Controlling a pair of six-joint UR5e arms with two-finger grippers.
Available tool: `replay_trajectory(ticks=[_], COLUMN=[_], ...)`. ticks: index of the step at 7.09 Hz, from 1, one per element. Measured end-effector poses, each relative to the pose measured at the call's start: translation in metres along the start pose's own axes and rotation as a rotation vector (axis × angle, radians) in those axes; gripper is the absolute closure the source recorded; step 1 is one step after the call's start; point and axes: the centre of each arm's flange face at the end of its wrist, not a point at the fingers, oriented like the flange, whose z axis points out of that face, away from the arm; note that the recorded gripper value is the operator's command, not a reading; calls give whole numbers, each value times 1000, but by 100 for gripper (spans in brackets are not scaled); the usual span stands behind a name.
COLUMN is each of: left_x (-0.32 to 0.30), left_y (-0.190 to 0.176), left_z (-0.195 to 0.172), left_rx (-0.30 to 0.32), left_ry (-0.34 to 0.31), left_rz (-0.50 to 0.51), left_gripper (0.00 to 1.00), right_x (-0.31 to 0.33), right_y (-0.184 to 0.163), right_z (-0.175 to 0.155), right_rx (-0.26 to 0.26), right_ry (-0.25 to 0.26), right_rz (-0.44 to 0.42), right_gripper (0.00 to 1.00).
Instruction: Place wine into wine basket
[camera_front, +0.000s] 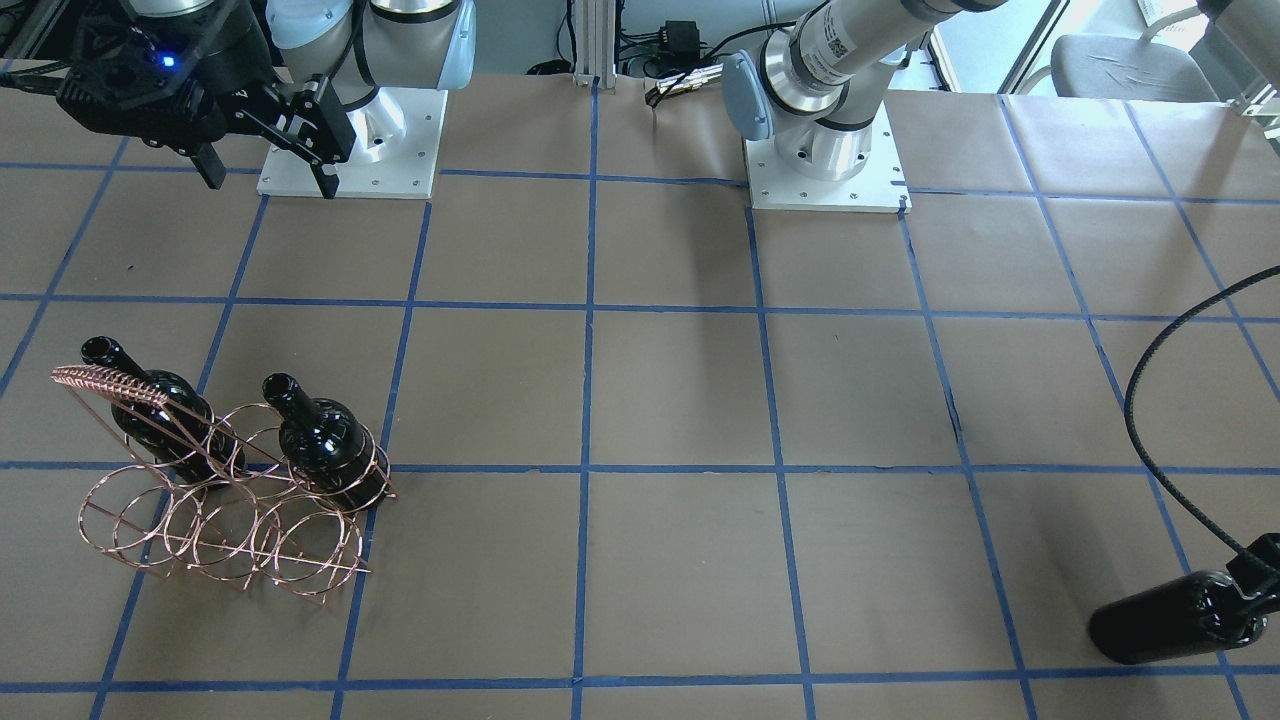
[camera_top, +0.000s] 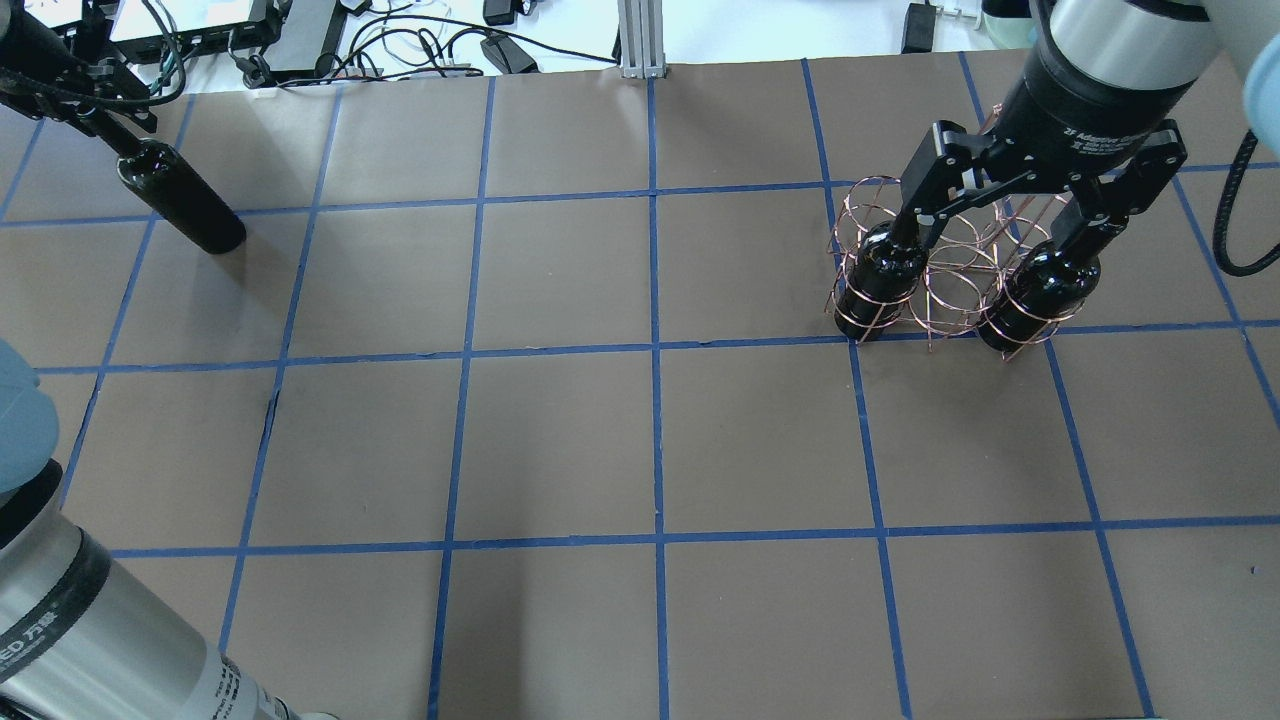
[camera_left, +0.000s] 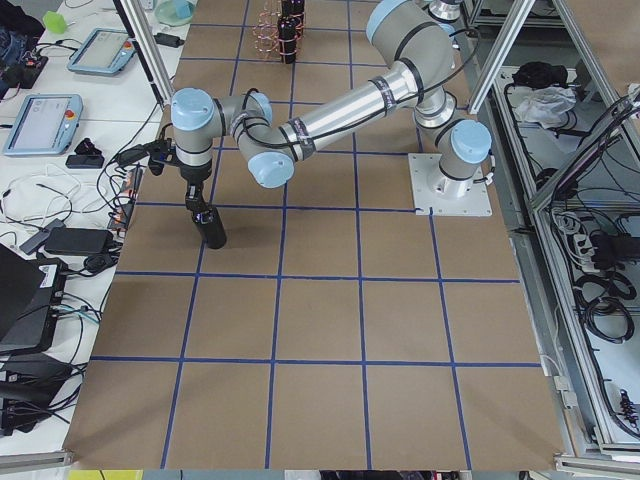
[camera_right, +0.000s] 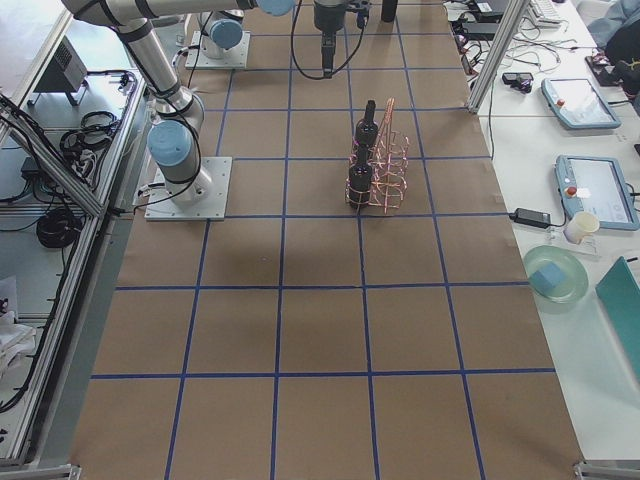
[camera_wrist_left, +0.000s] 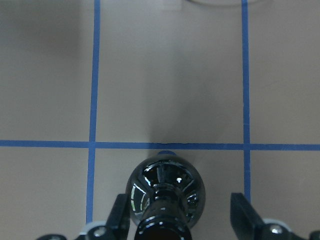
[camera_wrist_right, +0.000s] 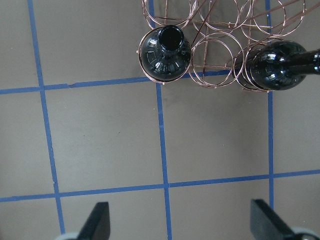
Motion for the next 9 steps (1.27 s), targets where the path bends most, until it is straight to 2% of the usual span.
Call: replay_trajectory(ticks=[1, 2, 3, 4, 5, 9], left_x=[-2, -5, -6, -6, -6, -4], left_y=[1, 1, 2, 3, 3, 6], left_z=[0, -1, 0, 0, 1, -6], left_rx=[1, 2, -1, -3, -7, -10], left_ry=[2, 2, 2, 1, 2, -1], left_rz=[-2, -4, -5, -6, -6, -7], left_gripper=[30, 44, 49, 87, 100, 100], right_x=[0, 0, 0, 0, 0, 0], right_y=[0, 0, 0, 0, 0, 0], right_z=[1, 1, 1, 1, 1, 2], right_rx=[-2, -2, -2, -2, -4, -7], right_ry=[0, 0, 0, 0, 0, 0], right_rz=[0, 0, 0, -1, -1, -1], right_gripper=[0, 0, 0, 0, 0, 0])
